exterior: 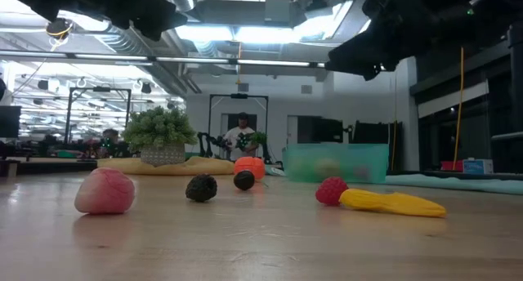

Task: Pick and placing Produce into tupperware
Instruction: Put the yellow corn into the blue bin

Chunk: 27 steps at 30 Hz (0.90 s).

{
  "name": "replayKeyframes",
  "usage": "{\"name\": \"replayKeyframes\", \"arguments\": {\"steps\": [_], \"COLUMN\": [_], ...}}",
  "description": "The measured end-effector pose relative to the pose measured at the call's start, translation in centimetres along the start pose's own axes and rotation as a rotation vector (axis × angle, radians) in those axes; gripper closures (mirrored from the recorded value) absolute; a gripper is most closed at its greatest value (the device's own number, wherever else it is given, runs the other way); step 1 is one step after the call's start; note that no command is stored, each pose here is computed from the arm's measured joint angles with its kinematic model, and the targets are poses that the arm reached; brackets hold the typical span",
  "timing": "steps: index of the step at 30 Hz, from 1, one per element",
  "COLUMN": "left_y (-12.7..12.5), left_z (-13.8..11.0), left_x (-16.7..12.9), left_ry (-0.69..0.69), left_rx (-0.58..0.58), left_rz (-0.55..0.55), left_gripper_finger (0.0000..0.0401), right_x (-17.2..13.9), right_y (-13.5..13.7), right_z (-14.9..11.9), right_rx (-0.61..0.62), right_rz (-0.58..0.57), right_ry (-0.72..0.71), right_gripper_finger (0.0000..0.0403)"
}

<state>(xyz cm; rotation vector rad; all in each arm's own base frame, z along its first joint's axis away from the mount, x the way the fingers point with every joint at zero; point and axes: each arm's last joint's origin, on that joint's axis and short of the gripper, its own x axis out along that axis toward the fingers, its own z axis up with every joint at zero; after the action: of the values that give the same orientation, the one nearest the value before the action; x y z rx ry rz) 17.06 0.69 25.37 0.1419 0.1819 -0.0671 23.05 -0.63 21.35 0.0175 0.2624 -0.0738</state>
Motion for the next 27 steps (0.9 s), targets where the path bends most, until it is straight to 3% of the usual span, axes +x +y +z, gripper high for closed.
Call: {"name": "replayKeyframes", "arguments": {"steps": [7, 11, 18, 27], "left_y": [0.0, -0.1, -0.1, -0.1], "left_z": [-0.1, -0.4, -0.5, -0.5], "left_x": [0.0, 0.0, 0.0, 0.0], "left_ry": [0.01, 0.042, 0.056, 0.056], "left_rx": [-0.002, -0.006, -0.032, -0.033], "left_rz": [-0.001, -0.006, -0.008, -0.008], "left_gripper_finger": [0.0222, 0.0222, 0.0222, 0.0222], "right_x": [0.0, 0.1, -0.6, -1.6], "right_y": [0.0, 0.7, 3.6, 8.2], "right_z": [-0.1, 0.4, 2.5, 3.2], "right_rx": [-0.001, -0.04, -0.051, -0.077], "right_rz": [0.0, 0.015, 0.001, -0.019], "right_ry": [0.013, 0.089, 0.296, 0.397], "right_gripper_finger": [0.0203, 0.0203, 0.0203, 0.0203]}}
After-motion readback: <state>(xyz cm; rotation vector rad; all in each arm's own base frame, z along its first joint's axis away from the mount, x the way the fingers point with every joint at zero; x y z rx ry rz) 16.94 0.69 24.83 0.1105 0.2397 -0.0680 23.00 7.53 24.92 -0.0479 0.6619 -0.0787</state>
